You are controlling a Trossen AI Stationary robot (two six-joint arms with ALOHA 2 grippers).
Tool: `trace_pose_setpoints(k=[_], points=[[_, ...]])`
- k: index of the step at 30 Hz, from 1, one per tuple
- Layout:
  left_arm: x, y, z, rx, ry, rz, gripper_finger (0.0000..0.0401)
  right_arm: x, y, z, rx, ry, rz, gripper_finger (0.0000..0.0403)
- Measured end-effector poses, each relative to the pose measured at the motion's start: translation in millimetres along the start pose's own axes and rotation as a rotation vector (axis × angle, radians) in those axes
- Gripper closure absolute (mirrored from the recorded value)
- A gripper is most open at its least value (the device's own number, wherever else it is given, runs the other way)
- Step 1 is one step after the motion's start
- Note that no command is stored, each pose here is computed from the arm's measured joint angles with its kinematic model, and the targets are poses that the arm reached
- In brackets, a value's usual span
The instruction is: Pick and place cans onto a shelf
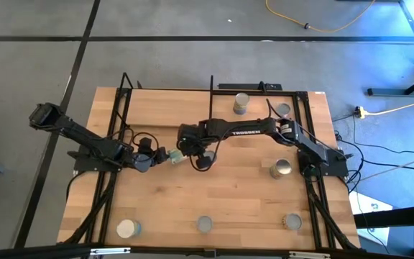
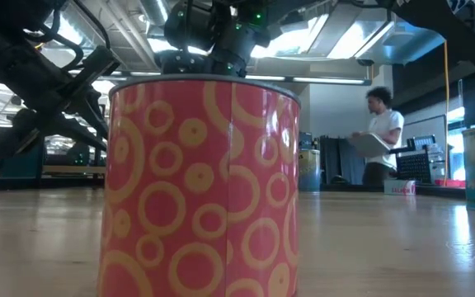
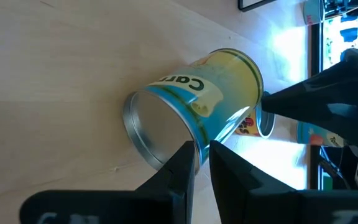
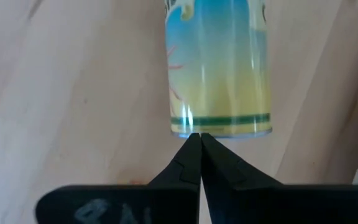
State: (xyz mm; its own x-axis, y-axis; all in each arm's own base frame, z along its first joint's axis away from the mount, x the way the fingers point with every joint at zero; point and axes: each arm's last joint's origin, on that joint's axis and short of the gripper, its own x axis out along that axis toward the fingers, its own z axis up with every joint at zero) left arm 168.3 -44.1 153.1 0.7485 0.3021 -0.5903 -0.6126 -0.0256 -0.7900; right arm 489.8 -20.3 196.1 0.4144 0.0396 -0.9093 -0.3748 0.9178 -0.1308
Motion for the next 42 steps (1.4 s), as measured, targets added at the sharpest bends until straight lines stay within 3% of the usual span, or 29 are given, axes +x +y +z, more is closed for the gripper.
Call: trace_pose_setpoints(k=[42], points=[[8.5,-1.3,11.6,-0.051,-0.038,0.034,0.0358,-3.1,-1.8,8.7,-0.011,-0.082,-0.014,0.0393]])
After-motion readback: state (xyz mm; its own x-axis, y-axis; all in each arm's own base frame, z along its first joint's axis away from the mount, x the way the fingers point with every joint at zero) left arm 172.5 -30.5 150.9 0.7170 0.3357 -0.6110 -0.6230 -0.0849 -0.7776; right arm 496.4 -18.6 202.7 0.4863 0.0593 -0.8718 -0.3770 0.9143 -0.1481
